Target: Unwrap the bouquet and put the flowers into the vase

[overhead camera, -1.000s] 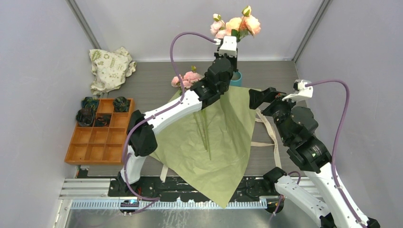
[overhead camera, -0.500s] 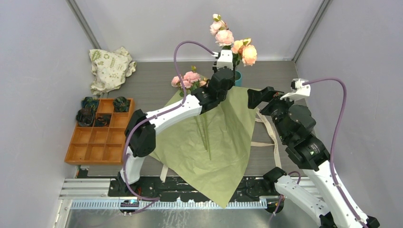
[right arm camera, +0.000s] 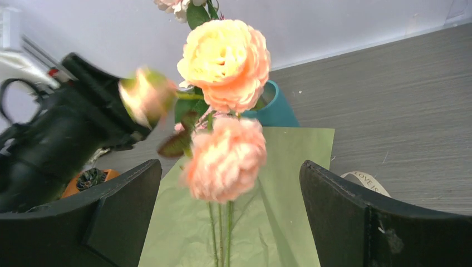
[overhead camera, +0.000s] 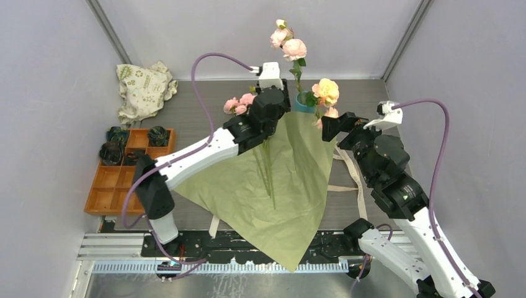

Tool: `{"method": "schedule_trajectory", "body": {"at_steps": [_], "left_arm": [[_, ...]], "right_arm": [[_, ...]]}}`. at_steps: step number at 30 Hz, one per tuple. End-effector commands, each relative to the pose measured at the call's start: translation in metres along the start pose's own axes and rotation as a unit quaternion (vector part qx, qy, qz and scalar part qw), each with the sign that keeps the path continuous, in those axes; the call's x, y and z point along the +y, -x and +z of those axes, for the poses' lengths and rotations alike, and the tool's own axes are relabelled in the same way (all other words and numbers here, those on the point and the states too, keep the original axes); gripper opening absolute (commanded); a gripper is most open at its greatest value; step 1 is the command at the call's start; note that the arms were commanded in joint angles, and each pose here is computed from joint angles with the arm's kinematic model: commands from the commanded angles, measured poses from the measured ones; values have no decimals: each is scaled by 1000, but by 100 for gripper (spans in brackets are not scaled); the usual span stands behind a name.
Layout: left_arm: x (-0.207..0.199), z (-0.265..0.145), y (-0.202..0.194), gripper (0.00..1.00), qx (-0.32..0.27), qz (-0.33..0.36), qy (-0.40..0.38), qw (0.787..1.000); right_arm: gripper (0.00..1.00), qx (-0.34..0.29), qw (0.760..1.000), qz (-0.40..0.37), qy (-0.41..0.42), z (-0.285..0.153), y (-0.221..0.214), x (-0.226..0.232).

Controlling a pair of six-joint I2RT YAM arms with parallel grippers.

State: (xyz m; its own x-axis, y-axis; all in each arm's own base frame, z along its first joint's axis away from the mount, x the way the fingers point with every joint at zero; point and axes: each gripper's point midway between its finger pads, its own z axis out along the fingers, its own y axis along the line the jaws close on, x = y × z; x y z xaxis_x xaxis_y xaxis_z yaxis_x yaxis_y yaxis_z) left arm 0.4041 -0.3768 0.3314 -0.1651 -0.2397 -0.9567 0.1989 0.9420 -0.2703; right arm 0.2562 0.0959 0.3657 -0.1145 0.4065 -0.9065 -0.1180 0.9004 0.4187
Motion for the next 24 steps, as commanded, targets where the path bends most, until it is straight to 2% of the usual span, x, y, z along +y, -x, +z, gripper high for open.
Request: {"method": "schedule_trajectory", "body": {"at_steps": [1, 10, 19, 20, 24], "left_arm": [[27, -37, 60, 37, -49, -49, 24, 997], [79, -89, 104, 36, -80, -59, 73, 992], [127, -127, 89, 35, -65, -50, 114, 990], [131, -132, 89, 35, -62, -50, 116, 990], [157, -157, 97, 34, -64, -48, 142, 987]], "right_arm": [[100, -46, 999, 5, 19, -7, 39, 14], [100, -76, 995, 26, 67, -17, 80, 43], [100, -107, 969, 60, 213, -30, 148, 121], [99, -105, 966, 63, 230, -27, 154, 132], [100, -31, 955, 63, 290, 12, 143, 185]]}}
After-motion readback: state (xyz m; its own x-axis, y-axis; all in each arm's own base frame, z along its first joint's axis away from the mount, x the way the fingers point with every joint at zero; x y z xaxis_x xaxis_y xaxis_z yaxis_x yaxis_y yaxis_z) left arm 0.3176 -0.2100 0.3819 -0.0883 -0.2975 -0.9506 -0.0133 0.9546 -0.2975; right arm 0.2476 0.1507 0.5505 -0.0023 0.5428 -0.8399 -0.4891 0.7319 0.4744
